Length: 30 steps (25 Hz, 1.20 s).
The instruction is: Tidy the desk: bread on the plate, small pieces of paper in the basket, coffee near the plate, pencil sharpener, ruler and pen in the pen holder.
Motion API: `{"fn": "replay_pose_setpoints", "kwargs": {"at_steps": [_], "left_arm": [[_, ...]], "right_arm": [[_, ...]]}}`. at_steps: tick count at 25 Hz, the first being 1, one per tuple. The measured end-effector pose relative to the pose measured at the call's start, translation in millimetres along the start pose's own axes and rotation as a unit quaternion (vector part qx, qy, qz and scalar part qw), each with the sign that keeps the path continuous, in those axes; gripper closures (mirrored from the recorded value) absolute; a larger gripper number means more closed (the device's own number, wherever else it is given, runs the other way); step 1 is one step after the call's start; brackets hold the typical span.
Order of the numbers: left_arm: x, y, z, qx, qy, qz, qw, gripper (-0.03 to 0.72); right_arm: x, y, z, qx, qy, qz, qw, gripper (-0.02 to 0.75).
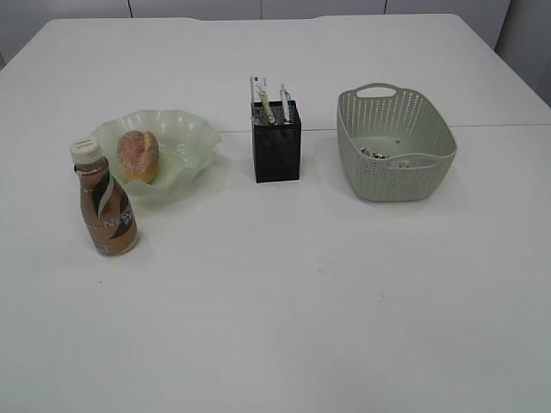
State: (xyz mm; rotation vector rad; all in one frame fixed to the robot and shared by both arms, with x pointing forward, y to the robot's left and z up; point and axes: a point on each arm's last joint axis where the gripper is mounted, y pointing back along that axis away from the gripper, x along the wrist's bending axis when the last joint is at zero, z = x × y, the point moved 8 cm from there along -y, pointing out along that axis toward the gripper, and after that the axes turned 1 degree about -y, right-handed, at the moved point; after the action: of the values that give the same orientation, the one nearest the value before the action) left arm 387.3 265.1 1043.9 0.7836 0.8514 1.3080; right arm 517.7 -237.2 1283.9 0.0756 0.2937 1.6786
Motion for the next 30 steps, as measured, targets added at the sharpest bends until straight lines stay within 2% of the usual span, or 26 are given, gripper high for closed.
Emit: {"fn": "replay_pose_setpoints", "kwargs": {"at_steps": [4, 8, 12, 15, 17, 20, 23, 25, 30], "left_arm": [[0.2, 36.2, 5.0, -0.102, -0.009, -0.021, 0.994, 0.130], [-0.7, 75.0, -8.9, -0.199, -0.044, -0.050, 0.978, 0.130], [-4.3, 109.8, -37.6, -0.288, -0.100, -0.080, 0.949, 0.130], [-1.8, 129.9, -59.9, -0.343, -0.112, -0.091, 0.928, 0.130], [1.7, 137.3, -74.9, -0.369, -0.115, -0.092, 0.918, 0.130], [5.6, 130.3, -93.2, -0.376, -0.122, -0.091, 0.914, 0.130], [5.8, 105.0, -98.4, -0.331, -0.129, -0.085, 0.931, 0.130], [5.0, 88.4, -100.2, -0.308, -0.143, -0.081, 0.937, 0.130], [3.2, 46.7, -96.5, -0.280, -0.168, -0.071, 0.943, 0.130]], "right_arm": [[-17.1, 55.9, -8.4, -0.028, -0.002, -0.010, 1.000, 0.302], [-30.0, 116.0, -34.8, -0.050, 0.003, -0.008, 0.999, 0.302], [-42.0, 176.9, -72.0, -0.058, -0.002, -0.003, 0.998, 0.302], [-48.0, 209.4, -103.9, -0.044, -0.008, 0.000, 0.999, 0.302], [-46.7, 226.5, -124.5, -0.037, -0.013, 0.014, 0.999, 0.302], [-39.0, 242.8, -151.9, -0.034, -0.024, 0.045, 0.998, 0.303], [-31.0, 253.0, -176.5, -0.040, -0.034, 0.071, 0.996, 0.303], [-25.4, 255.0, -193.1, -0.038, -0.038, 0.083, 0.995, 0.303], [-12.5, 247.3, -232.4, -0.012, -0.043, 0.102, 0.994, 0.303]]}}
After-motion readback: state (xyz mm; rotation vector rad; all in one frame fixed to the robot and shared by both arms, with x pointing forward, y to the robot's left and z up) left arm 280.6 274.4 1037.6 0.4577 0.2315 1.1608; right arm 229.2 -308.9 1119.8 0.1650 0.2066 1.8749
